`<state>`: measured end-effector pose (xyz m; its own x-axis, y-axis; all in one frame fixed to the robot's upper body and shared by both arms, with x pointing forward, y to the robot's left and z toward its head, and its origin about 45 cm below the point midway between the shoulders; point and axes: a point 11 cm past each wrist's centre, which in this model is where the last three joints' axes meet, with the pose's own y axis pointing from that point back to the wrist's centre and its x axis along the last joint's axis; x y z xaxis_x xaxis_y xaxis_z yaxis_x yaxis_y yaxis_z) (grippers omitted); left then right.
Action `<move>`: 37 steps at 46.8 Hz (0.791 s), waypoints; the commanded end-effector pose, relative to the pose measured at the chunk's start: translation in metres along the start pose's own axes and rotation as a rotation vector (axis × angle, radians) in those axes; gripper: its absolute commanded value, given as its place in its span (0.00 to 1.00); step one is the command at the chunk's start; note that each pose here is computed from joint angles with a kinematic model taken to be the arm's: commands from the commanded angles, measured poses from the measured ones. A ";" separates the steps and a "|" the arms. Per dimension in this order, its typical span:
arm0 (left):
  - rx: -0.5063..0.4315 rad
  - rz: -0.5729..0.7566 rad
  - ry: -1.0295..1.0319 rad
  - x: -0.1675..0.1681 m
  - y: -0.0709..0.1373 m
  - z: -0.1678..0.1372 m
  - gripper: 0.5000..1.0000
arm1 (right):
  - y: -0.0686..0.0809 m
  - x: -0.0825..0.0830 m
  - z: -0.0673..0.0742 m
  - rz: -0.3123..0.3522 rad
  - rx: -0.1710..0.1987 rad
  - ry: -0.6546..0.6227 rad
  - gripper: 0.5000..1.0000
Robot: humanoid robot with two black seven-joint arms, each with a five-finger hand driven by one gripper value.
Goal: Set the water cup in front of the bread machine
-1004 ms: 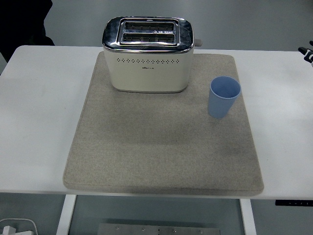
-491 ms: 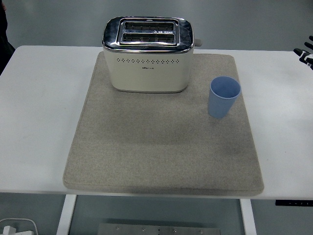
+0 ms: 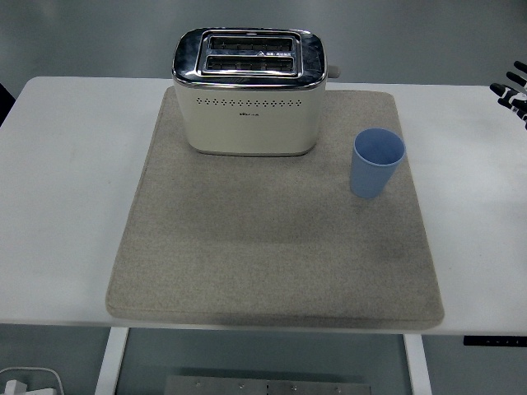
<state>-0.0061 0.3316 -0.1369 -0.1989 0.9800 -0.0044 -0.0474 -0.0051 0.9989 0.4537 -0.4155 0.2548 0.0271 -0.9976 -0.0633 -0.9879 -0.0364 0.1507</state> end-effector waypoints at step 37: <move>-0.001 0.000 0.000 0.000 0.000 0.000 1.00 | 0.038 -0.024 0.044 -0.263 0.019 0.218 0.87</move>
<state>-0.0062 0.3315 -0.1369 -0.1990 0.9800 -0.0048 -0.0474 -0.0047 0.9989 0.4157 -0.3924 0.2191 0.2856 -0.9536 0.0952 -0.9511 -0.2698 0.1502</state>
